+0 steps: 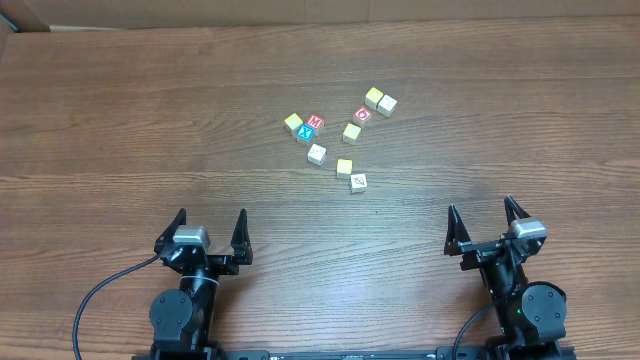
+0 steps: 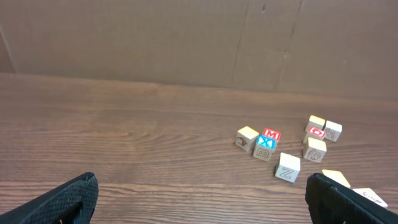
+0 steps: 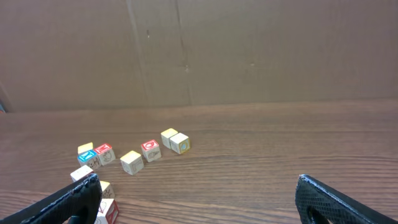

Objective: Flip 3 blocks

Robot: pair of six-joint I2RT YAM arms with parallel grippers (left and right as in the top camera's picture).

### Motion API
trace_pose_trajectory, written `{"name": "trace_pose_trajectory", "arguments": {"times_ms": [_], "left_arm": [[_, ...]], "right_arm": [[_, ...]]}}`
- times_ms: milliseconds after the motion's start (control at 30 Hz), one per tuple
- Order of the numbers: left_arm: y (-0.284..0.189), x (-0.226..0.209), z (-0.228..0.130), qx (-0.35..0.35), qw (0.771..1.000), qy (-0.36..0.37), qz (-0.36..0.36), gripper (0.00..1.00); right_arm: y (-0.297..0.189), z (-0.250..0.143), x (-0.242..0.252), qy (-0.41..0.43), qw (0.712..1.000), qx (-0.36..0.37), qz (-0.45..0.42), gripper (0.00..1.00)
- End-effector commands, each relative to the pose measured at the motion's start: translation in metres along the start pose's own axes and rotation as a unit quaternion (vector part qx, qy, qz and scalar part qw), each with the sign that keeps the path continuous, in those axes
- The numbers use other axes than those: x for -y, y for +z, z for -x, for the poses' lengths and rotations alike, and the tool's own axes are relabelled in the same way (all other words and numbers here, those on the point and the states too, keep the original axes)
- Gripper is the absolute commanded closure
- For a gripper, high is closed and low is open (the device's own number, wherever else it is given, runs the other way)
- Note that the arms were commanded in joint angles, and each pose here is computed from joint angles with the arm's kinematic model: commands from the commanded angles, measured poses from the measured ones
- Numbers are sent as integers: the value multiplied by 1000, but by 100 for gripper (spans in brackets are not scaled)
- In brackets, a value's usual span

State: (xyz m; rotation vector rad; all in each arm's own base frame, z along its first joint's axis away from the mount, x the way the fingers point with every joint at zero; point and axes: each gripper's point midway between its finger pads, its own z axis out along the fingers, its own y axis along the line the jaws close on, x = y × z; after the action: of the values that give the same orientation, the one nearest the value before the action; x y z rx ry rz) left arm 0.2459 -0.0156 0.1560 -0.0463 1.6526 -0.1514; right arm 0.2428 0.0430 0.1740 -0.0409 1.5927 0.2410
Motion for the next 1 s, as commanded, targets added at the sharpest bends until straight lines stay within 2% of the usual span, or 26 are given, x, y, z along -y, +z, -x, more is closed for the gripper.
{"name": "trace_pose_trajectory", "arguments": {"times_ms": [0, 67, 300, 500, 633, 800, 867, 900, 967], "left_arm": [[0, 6, 0, 0, 1000, -24, -18, 0], [-1, 11, 0, -1, 999, -23, -32, 0], [-3, 26, 0, -5, 997, -23, -77, 0], [-4, 30, -3, -40, 996, 1, -85, 0], [-2, 32, 15, -58, 995, 3, -82, 0], [16, 36, 39, -113, 990, -10, -80, 0], [28, 41, 44, -160, 983, -17, -86, 0], [40, 48, 47, -215, 972, -23, -91, 0], [53, 58, 48, -280, 955, -25, -96, 0]], "right_arm": [[0, 1, 0, 55, 998, 8, 3, 0], [0, 1, -6, 92, 996, 4, 20, 0], [-5, 1, -39, 90, 989, -13, 115, 0], [-11, 26, -46, 88, 988, -17, 123, 0], [-11, 49, -53, 90, 987, -46, 128, 0], [5, 68, -73, 106, 972, -130, 165, 0], [15, 69, -82, 120, 959, -183, 181, 0], [26, 67, -89, 138, 941, -244, 189, 0], [36, 63, -91, 156, 922, -306, 181, 0]]}}
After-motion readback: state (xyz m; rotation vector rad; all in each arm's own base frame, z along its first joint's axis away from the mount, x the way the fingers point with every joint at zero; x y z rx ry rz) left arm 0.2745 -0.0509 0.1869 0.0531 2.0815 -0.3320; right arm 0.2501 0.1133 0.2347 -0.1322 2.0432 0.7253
